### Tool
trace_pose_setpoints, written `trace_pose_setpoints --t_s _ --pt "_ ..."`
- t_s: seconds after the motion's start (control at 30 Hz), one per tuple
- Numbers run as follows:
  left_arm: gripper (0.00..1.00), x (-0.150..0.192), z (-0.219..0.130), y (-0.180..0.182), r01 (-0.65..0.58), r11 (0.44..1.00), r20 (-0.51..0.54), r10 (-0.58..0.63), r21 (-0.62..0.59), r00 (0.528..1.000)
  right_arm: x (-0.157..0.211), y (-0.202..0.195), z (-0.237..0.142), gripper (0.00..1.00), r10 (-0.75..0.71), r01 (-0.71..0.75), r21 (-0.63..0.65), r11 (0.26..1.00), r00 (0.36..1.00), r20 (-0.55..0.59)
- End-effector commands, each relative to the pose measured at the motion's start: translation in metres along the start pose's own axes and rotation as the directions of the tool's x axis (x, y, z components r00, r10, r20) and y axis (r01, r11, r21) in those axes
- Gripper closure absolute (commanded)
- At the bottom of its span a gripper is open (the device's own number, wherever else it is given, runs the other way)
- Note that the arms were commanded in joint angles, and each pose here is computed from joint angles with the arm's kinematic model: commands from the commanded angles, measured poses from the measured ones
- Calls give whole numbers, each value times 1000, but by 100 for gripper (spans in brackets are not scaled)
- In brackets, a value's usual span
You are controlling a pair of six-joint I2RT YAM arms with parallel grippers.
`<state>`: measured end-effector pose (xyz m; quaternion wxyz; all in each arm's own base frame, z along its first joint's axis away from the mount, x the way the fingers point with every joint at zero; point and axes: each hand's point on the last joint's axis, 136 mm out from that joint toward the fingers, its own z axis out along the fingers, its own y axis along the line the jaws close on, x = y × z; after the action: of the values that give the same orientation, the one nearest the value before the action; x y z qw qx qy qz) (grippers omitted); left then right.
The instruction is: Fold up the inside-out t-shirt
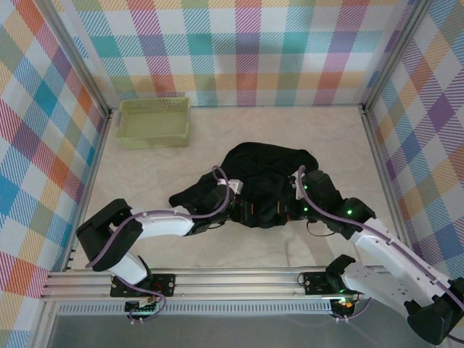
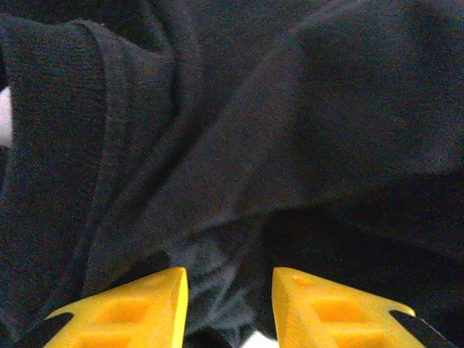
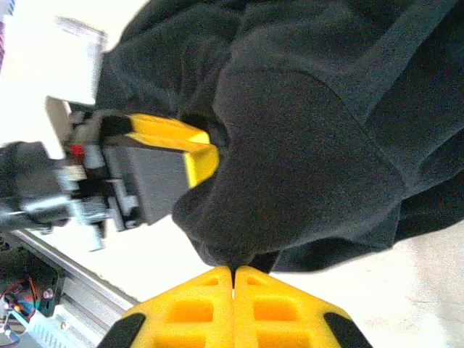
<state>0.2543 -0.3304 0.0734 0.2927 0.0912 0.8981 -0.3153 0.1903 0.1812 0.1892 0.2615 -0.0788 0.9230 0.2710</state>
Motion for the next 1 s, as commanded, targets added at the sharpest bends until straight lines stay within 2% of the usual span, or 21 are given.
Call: trace_pose_setpoints --t_s 0.0,0.13,0.2,0.27,0.4,0.57,0.7,0.73,0.8,0.97 --pt "64 0 10 31 -22 983 -40 15 -184 999 -26 -13 -36 100 -54 40 148 988 994 94" --pt "63 2 13 79 37 924 -55 -62 -380 997 -51 -61 -77 100 -58 -35 458 888 980 188" --pt "67 4 10 103 94 897 -45 -125 -433 991 -57 -80 -91 100 -42 -87 536 840 974 224" --pt "69 4 4 121 148 874 -22 -178 -463 984 -61 -90 -98 100 -16 -130 553 823 968 252" --pt "68 -8 -9 122 155 879 15 -167 -450 986 -65 -83 -88 100 -10 -114 492 863 970 243" --pt "64 -21 -14 102 120 912 8 -127 -392 992 -60 -42 -39 100 -24 -6 245 970 992 120" --pt "63 -22 -17 100 126 915 14 -130 -384 991 -29 -20 13 76 23 -21 35 999 999 -35" --pt "63 -22 -17 101 130 914 16 -134 -383 991 -21 -18 24 73 33 -33 8 999 997 -68" --pt "63 -18 -16 102 136 914 11 -143 -382 990 -5 -10 47 67 21 -25 -36 999 993 -118" --pt "63 -9 -10 104 153 916 -6 -168 -370 986 7 -14 90 64 -37 30 -48 998 987 -155"
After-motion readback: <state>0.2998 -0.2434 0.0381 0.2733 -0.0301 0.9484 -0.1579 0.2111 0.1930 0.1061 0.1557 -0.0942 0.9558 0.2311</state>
